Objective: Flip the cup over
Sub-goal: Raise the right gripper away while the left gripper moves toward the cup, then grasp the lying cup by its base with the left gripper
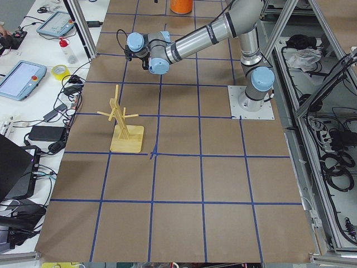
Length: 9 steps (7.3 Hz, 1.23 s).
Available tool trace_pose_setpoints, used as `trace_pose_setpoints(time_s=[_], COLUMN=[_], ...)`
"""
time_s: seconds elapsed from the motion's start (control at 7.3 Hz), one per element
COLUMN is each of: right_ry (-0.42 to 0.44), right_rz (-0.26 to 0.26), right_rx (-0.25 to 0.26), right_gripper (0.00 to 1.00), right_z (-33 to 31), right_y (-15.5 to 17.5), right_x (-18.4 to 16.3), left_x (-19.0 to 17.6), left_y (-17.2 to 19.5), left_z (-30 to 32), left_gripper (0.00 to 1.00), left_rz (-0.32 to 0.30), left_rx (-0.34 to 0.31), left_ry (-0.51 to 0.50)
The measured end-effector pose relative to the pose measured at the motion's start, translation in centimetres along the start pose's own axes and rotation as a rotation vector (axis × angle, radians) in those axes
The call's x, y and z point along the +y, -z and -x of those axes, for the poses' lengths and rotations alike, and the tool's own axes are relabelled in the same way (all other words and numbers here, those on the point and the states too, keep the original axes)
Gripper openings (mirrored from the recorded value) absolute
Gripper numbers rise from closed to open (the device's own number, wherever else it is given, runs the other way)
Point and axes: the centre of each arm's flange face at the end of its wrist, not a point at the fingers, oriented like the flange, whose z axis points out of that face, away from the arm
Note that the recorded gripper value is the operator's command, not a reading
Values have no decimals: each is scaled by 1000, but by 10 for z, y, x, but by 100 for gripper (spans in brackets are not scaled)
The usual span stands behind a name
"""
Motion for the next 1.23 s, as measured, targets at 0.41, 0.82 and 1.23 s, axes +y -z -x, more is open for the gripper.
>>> trace_pose_setpoints(time_s=[0.41,0.82,1.23], right_ry=[2,4,5], right_rz=[-22,-42,-45], right_rx=[14,11,4], right_gripper=[100,100,100], right_z=[1,-1,-1], right_y=[24,37,39], right_x=[35,50,54], left_x=[9,19,23], left_y=[-44,-62,-39], left_z=[11,6,-16], left_gripper=[29,0,0], left_rz=[71,96,59], left_rx=[105,167,201], left_ry=[49,80,106])
